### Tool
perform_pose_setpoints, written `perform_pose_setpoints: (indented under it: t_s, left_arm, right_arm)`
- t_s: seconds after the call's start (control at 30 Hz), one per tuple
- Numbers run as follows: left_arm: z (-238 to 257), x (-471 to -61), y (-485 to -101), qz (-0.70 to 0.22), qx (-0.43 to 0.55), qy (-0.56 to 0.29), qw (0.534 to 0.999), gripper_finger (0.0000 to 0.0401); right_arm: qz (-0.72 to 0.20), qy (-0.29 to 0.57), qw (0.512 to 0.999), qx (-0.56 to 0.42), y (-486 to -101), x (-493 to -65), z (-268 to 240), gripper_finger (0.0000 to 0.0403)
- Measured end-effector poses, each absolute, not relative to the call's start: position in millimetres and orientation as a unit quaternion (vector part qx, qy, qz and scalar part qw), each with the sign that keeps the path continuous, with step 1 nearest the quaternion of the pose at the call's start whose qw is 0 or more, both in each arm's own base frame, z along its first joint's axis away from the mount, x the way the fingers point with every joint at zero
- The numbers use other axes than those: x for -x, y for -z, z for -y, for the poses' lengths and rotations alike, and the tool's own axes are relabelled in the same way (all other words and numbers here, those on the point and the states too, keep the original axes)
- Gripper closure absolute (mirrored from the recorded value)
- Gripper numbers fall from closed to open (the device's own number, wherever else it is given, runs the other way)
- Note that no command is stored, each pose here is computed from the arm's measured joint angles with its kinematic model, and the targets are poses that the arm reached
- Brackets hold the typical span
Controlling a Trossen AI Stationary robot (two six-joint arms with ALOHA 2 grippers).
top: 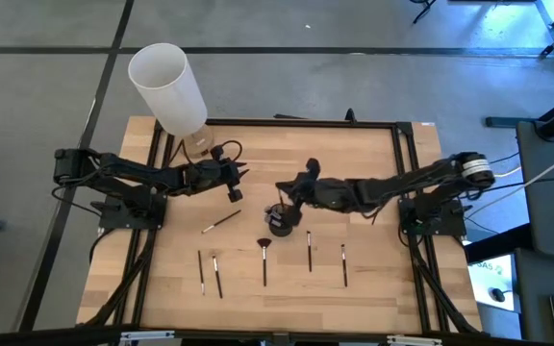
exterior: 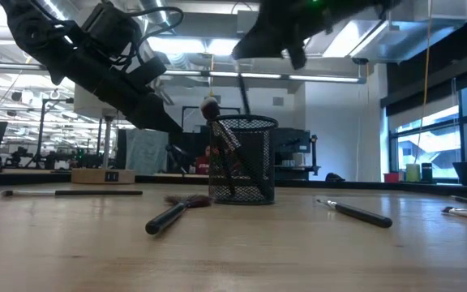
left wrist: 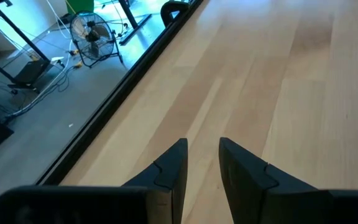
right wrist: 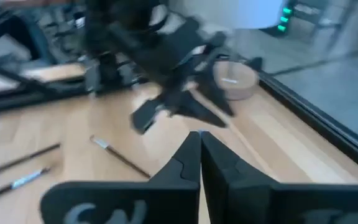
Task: Pick & Place Makeup Brushes
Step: Put the eyeshadow brush into the makeup organizer
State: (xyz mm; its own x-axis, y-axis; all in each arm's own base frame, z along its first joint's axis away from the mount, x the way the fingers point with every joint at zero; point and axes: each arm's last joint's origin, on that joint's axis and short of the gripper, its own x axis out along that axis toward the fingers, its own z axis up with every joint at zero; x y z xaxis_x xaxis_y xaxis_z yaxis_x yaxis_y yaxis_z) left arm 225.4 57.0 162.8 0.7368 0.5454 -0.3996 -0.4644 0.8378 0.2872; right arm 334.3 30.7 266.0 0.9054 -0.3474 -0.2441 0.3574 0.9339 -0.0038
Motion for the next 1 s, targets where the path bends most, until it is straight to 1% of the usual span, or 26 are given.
perform_pose_setpoints:
  t_s: [0.13, 0.27, 0.47, 0.57, 0.63, 0.7, 0.77, 0.83, 0.93, 1.0]
  left_arm:
    - [-57.0, -225.4, -162.8, -0.24, -0.085, -0.272, 0.928, 0.0313]
    - [-56.9, -225.1, -162.2, -0.243, -0.085, -0.271, 0.927, 0.0313]
    - [-56.8, -224.6, -161.2, -0.249, -0.085, -0.271, 0.926, 0.0313]
    - [-56.9, -224.7, -161.3, -0.249, -0.085, -0.271, 0.926, 0.0313]
    - [-56.8, -224.6, -161.2, -0.249, -0.085, -0.271, 0.926, 0.0313]
    - [-56.8, -224.4, -160.7, -0.252, -0.086, -0.27, 0.925, 0.0313]
    - [-56.9, -224.5, -159.7, -0.255, -0.086, -0.27, 0.925, 0.0313]
    - [-57.0, -224.7, -157.8, -0.26, -0.086, -0.269, 0.923, 0.0313]
    - [-57.2, -225.9, -153.6, -0.269, -0.087, -0.268, 0.921, 0.0313]
    - [-57.4, -226.8, -150.2, -0.276, -0.088, -0.267, 0.919, 0.0313]
  right_arm:
    - [-0.139, 0.126, 0.982, 0.001, -258.9, -338.7, -34.3, 0.0381]
    - [-0.167, 0.1, 0.981, -0.005, -255.5, -335.9, -35.3, 0.0347]
    - [-0.172, 0.111, 0.978, -0.03, -254.1, -335.8, -31.3, 0.0286]
    - [-0.167, 0.131, 0.976, -0.044, -257.2, -333.6, -28.0, 0.0269]
    - [-0.166, 0.159, 0.972, -0.048, -262.6, -329.0, -25.9, 0.0265]
    - [-0.186, 0.216, 0.957, -0.055, -271.1, -321.2, -22.4, 0.0265]
    - [-0.224, 0.293, 0.926, -0.075, -283.5, -308.7, -15.3, 0.0267]
    - [-0.272, 0.347, 0.889, -0.124, -298.0, -293.5, -6.1, 0.0267]
    - [-0.355, 0.382, 0.827, -0.212, -309.6, -275.3, 4.8, 0.0268]
    - [-0.407, 0.371, 0.802, -0.231, -305.9, -270.0, 7.2, 0.0268]
